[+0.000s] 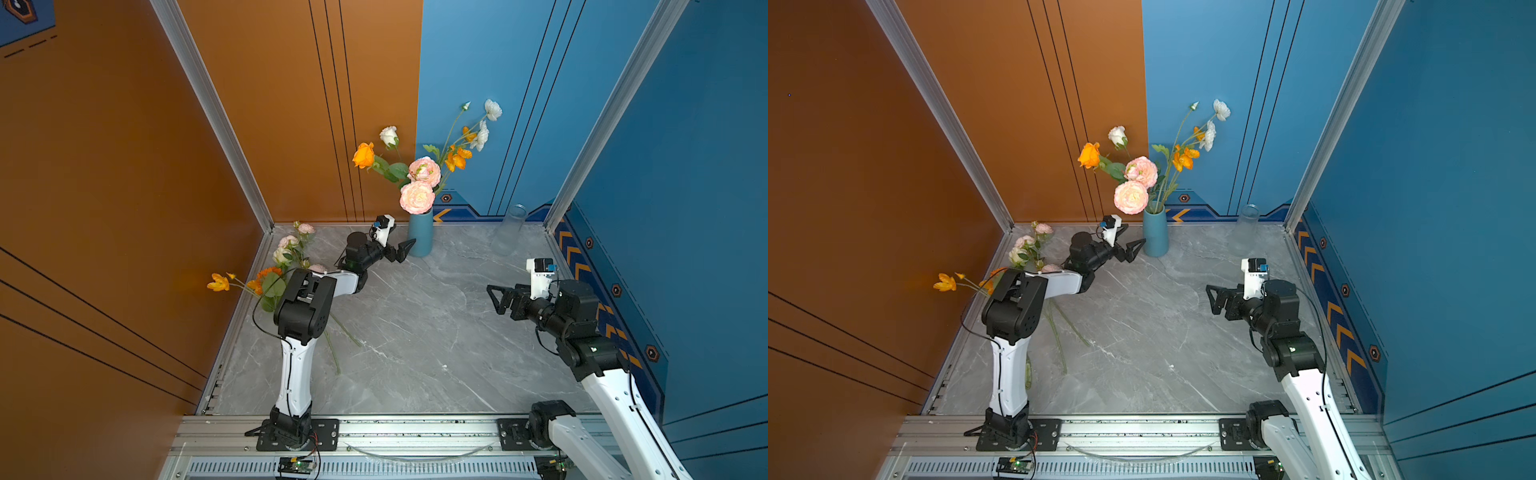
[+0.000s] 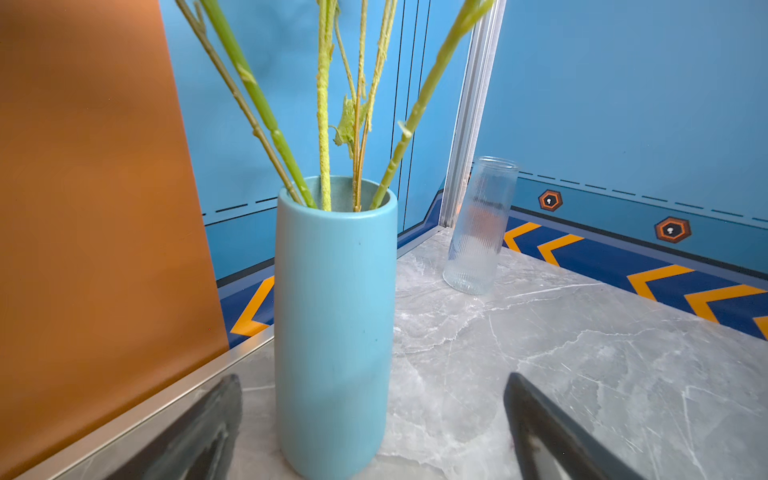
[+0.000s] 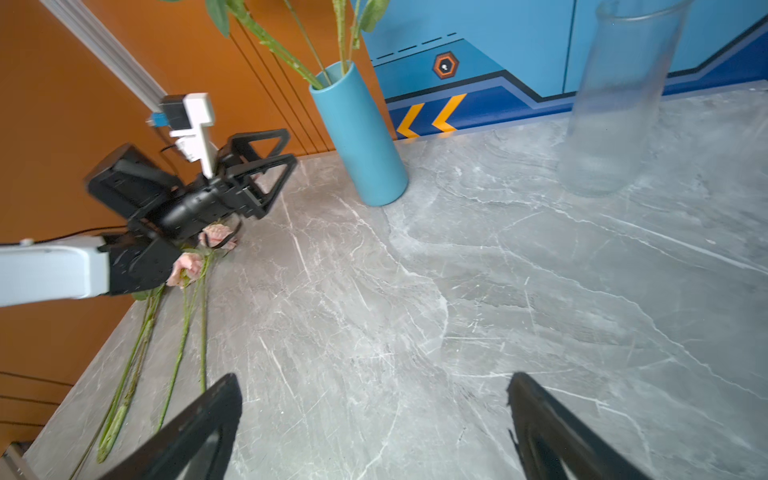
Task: Arrange the flowers into the vase
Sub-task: 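Open the left gripper off the teal vase while the right reaches toward the glass jar, then close the right gripper on the clear glass jar while the left draws back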
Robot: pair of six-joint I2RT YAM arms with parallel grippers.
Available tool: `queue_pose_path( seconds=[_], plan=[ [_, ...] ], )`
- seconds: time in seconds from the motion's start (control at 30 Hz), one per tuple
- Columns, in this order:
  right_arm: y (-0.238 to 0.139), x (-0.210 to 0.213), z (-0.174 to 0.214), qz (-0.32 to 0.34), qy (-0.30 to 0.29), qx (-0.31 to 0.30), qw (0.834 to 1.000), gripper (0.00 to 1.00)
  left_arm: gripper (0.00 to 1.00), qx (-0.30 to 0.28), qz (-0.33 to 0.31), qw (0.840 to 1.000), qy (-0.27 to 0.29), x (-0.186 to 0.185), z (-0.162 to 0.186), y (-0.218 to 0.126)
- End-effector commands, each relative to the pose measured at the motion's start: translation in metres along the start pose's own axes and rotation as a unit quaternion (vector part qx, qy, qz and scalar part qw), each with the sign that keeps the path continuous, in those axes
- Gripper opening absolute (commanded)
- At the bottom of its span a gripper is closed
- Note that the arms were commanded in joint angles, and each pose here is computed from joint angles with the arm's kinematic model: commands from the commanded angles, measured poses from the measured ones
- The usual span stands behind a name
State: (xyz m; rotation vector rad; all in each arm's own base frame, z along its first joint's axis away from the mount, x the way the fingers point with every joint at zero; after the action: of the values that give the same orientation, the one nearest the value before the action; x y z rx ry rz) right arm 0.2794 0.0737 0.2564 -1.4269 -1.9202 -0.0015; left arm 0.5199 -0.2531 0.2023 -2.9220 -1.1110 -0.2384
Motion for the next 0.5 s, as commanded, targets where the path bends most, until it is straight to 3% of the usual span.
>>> queue_pose_path(
  seconds=[0.0,0.2,0.37,0.47],
  plan=[
    [0.001,-0.020,-0.028,0.044,0.011,-0.032,0.998,1.00,0.98,-0.052,-0.037,0.998,0.005,-0.003,-0.042,-0.030],
    [0.014,-0.070,-0.100,0.113,0.015,-0.098,0.989,1.00,0.98,0.018,-0.084,0.995,-0.054,-0.073,-0.040,-0.085],
    [0.064,-0.098,-0.132,0.123,-0.056,-0.068,0.989,1.00,0.98,0.132,-0.010,0.990,-0.043,-0.179,-0.056,-0.098],
    [0.093,-0.108,-0.151,0.092,-0.086,-0.092,0.988,1.00,0.98,0.133,0.029,0.990,-0.036,-0.222,-0.086,-0.107]
  ],
)
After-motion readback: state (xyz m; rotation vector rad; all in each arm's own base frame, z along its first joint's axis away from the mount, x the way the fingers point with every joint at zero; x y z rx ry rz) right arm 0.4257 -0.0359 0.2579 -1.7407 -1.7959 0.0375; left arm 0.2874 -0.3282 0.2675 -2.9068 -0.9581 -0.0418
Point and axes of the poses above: each gripper's point midway between its finger pads, its own y axis out along the fingers, its own x axis along the line the jaws close on, z = x × y, the point moved 1 cm from there along -y, back along the fingers, and after that the axes turned 13 degrees about y, right-handed, at the moved point
